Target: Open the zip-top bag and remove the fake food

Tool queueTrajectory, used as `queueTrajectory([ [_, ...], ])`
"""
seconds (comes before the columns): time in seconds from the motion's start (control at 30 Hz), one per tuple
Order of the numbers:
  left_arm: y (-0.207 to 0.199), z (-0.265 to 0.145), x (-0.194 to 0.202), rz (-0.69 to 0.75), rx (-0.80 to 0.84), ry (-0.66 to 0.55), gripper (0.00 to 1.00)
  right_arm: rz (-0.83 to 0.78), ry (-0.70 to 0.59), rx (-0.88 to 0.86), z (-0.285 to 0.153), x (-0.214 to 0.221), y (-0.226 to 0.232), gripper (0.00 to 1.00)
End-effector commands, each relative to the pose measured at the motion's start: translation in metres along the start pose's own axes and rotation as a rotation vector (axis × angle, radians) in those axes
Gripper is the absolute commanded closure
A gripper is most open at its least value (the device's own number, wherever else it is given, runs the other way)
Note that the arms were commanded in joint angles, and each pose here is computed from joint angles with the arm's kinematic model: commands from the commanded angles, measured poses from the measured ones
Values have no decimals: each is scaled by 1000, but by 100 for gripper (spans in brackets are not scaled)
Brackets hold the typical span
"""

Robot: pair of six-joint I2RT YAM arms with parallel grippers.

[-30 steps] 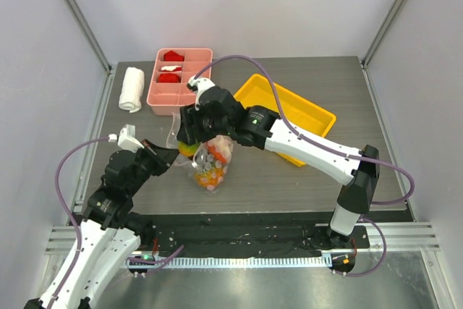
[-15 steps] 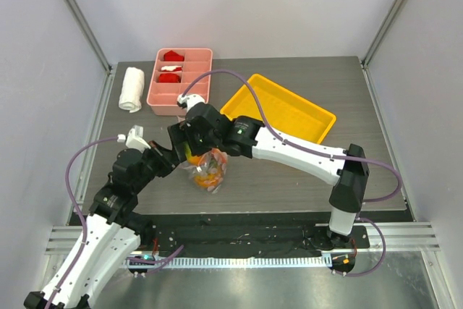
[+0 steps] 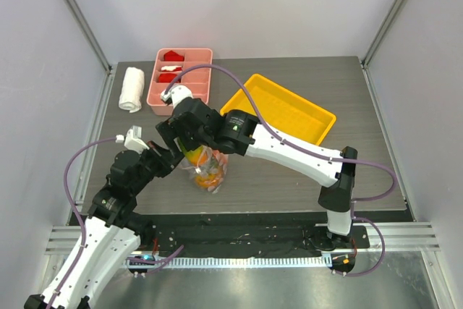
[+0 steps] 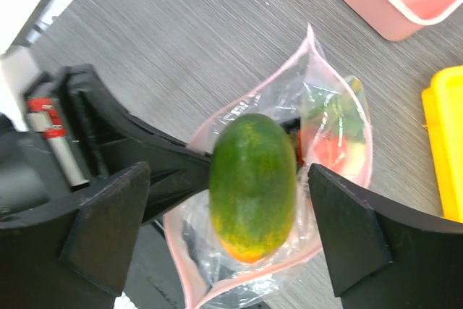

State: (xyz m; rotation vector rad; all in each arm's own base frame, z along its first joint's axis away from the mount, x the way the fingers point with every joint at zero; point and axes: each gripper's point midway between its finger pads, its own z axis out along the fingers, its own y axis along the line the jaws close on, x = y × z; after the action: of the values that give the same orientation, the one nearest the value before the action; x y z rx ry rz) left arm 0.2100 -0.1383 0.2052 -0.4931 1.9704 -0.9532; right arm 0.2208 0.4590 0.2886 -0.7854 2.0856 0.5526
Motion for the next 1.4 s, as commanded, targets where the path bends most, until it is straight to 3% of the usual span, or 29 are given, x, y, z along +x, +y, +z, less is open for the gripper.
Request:
queueTrajectory([
  [0.0, -20, -6, -9, 9, 69, -22, 100, -43, 39, 39, 5, 13, -9, 7],
  [0.13, -21, -7, -8, 8, 75, -19, 100, -30, 43, 15, 19, 25, -4, 11],
  [0.23, -20, -7, -8, 6, 71, -20, 100, -33, 50, 12, 28, 31, -2, 20],
  [0.37, -23, -9, -10, 6, 77, -26, 100, -26, -1, 58, 26, 15, -8, 61],
  [0.47, -27, -12, -15, 10, 84, -39, 100, 9, -117, 64, -6, -23, -13, 69],
  [0.63, -37, -15, -25, 25, 98, -69, 100, 110, -344, -71, -66, -90, 0, 76],
  [0.8, -43, -26, -40, 59, 72, -110, 100, 270, -547, -89, -132, -139, -44, 80],
  [0.83, -46, -30, -45, 69, 71, -131, 100, 321, -567, -65, -136, -145, -72, 80],
  [0.9, -47, -34, -49, 75, 66, -145, 100, 399, -572, -191, -147, -148, -80, 80],
  [0.97, -53, -37, -53, 80, 81, -158, 100, 452, -565, -200, -134, -139, -98, 82],
  [1.2, -66, -31, -56, 105, 108, -130, 100, 475, -392, -510, -85, -92, -45, 82],
  [1.37, -60, -37, -66, 150, 54, -176, 100, 476, -312, -309, -60, -52, -82, 78],
])
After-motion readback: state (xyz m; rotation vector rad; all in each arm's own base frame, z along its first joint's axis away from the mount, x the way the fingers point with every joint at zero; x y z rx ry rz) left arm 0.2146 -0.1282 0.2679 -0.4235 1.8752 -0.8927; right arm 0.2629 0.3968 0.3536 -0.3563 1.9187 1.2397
